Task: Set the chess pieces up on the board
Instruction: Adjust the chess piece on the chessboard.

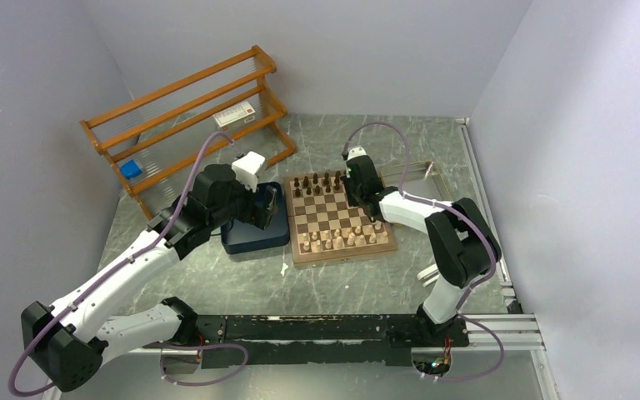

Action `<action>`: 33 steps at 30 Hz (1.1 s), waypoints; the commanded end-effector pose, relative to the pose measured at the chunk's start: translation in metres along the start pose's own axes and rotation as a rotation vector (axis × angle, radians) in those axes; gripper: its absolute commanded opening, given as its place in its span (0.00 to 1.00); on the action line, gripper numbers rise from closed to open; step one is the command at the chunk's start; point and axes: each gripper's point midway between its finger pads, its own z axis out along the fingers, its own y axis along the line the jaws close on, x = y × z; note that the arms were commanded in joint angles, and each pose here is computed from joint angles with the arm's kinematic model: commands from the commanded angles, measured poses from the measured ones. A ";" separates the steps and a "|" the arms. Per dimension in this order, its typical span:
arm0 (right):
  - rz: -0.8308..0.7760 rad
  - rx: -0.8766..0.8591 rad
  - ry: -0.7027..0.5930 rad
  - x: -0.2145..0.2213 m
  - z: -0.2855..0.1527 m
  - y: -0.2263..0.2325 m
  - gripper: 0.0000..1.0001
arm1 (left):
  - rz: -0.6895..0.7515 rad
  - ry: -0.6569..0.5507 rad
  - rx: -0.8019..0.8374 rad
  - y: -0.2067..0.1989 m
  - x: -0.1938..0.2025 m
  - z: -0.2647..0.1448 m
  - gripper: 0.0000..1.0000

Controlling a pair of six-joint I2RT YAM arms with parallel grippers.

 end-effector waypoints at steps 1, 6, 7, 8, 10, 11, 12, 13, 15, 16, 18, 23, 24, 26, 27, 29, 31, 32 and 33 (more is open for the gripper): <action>-0.030 0.083 -0.061 -0.018 0.014 -0.020 0.00 | 0.012 -0.029 -0.003 0.001 -0.005 -0.001 0.98; -0.041 0.113 -0.050 -0.018 0.024 -0.026 0.00 | 0.013 -0.035 -0.017 0.004 -0.006 -0.003 0.98; -0.041 0.117 -0.048 -0.018 0.026 -0.027 0.00 | 0.013 -0.035 -0.018 0.004 -0.006 -0.003 0.98; -0.040 0.115 -0.053 -0.019 0.027 -0.026 0.00 | 0.013 -0.035 -0.018 0.004 -0.006 -0.003 0.98; -0.040 0.110 -0.053 -0.019 0.029 -0.025 0.00 | 0.013 -0.034 -0.018 0.004 -0.006 -0.003 0.98; -0.041 0.113 -0.050 -0.019 0.029 -0.025 0.00 | 0.014 -0.033 -0.019 0.004 -0.006 -0.003 0.98; -0.042 0.120 -0.045 -0.018 0.030 -0.026 0.00 | 0.014 -0.033 -0.020 0.004 -0.006 -0.003 0.98; -0.043 0.124 -0.042 -0.017 0.031 -0.027 0.00 | 0.014 -0.032 -0.021 0.004 -0.006 -0.003 0.98; -0.043 0.127 -0.039 -0.016 0.032 -0.028 0.00 | 0.012 -0.032 -0.022 0.005 -0.005 -0.003 0.98; -0.043 0.131 -0.039 -0.016 0.032 -0.029 0.00 | 0.012 -0.032 -0.022 0.005 -0.005 -0.003 0.98; -0.043 0.132 -0.037 -0.015 0.032 -0.029 0.00 | 0.012 -0.031 -0.024 0.005 -0.005 -0.003 0.98; -0.043 0.122 -0.038 -0.017 0.031 -0.027 0.00 | 0.010 -0.028 -0.022 0.005 -0.004 -0.003 0.98; -0.043 0.111 -0.037 -0.017 0.030 -0.025 0.00 | 0.009 -0.028 -0.023 0.005 -0.004 -0.003 0.98; -0.038 0.083 -0.040 -0.021 0.027 -0.021 0.00 | 0.009 -0.029 -0.024 0.005 -0.004 -0.003 0.98; -0.033 0.061 -0.043 -0.024 0.024 -0.017 0.00 | 0.008 -0.030 -0.025 0.005 -0.004 -0.003 0.98; -0.019 0.006 -0.046 -0.033 0.016 -0.008 0.00 | 0.007 -0.031 -0.028 0.006 -0.004 -0.004 0.98; 0.005 -0.039 -0.068 -0.048 0.003 -0.001 0.00 | 0.003 -0.033 -0.034 0.007 -0.005 -0.004 0.98; 0.016 -0.049 -0.062 -0.050 -0.004 0.000 0.00 | 0.000 -0.033 -0.034 0.006 -0.005 -0.004 0.98; 0.031 -0.056 -0.067 -0.055 -0.012 0.000 0.00 | -0.004 -0.035 -0.033 0.006 -0.005 -0.005 0.98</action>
